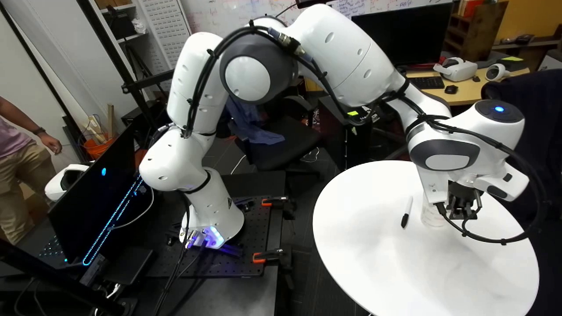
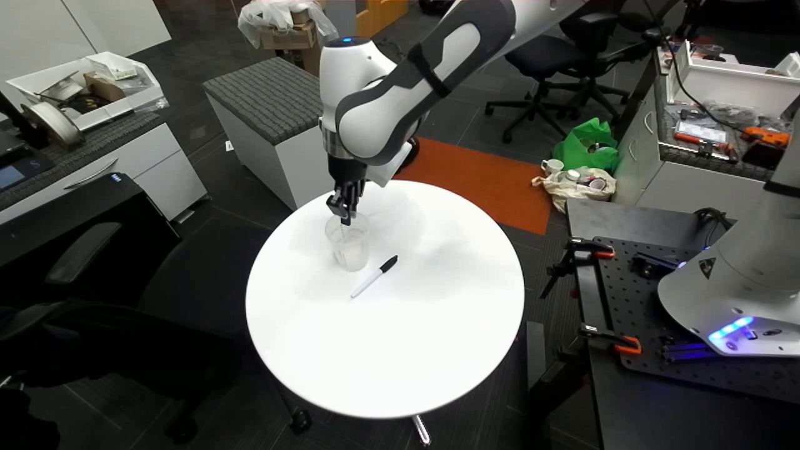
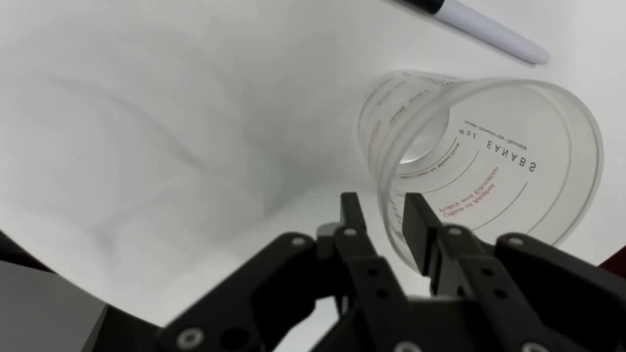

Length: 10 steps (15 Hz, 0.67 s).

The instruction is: Move the cup to the left

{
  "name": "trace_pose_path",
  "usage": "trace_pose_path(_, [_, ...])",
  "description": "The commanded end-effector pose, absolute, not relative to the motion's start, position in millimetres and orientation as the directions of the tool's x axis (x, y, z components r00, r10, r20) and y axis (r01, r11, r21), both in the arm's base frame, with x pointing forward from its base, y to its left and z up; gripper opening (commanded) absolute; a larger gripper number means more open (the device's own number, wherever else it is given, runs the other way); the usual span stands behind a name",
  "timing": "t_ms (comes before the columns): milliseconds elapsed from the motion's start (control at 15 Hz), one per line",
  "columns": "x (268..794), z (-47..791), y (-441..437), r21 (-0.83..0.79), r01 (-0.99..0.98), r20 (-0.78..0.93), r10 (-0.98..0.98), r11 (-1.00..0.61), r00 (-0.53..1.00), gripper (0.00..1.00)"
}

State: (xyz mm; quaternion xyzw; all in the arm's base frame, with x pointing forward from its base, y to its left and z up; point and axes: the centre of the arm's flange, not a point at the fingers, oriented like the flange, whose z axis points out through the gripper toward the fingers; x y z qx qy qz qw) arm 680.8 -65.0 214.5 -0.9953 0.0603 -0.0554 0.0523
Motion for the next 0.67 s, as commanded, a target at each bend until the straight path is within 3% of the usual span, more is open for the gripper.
trace_pose_path(0, [689.5,216.8,-64.0,-0.123,-0.100,0.083,-0.111,-0.987,0.990,0.00])
trace_pose_path(600, [682.0,238.1,-52.3,-0.105,-0.112,0.070,-0.119,-0.988,0.990,0.01])
